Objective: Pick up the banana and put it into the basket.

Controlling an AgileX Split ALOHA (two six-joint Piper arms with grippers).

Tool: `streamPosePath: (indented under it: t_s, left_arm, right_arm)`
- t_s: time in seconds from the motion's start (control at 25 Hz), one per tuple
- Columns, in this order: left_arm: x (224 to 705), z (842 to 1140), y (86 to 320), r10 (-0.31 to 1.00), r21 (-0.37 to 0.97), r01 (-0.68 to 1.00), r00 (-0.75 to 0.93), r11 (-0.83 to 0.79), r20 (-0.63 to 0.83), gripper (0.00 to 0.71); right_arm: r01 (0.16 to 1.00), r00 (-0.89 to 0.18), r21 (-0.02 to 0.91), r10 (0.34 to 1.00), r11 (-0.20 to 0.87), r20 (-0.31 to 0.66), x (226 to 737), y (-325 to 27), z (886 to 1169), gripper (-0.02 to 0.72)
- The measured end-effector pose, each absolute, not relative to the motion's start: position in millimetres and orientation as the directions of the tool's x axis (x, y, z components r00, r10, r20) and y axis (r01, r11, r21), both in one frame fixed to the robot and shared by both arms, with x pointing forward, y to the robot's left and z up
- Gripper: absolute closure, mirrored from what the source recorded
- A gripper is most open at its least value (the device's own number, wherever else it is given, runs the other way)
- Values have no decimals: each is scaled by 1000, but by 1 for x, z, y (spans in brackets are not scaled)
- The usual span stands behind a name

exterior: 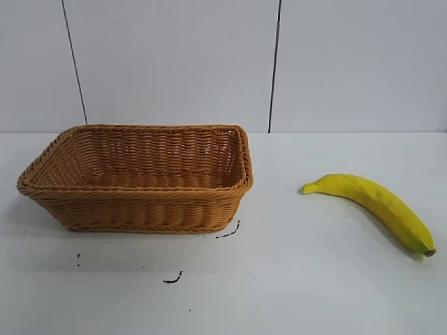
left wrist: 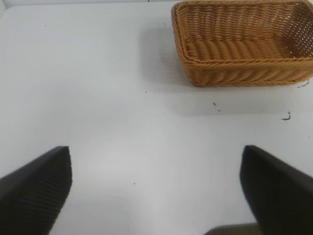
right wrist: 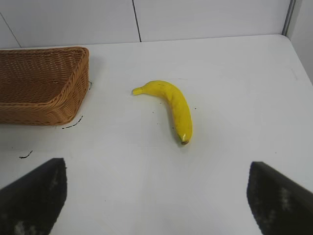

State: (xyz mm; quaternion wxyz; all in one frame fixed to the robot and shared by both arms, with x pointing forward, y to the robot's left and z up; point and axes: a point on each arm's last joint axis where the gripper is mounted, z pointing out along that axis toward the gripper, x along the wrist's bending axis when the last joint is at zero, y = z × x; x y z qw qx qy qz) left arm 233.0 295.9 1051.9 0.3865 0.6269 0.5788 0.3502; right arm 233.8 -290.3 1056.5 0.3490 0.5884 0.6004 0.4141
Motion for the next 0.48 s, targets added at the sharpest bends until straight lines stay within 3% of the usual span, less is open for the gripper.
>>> streamPosePath:
  t_s: [0.32, 0.48]
  left_arm:
    - [233, 1052, 296, 996, 890, 455, 85, -31, -8, 17]
    - [233, 1052, 296, 996, 890, 455, 85, -31, -8, 17]
  right_arm:
    - [415, -60, 909, 996, -31, 62, 234, -291, 1057, 13]
    - [440, -37, 898, 998, -28, 50, 241, -293, 1071, 13]
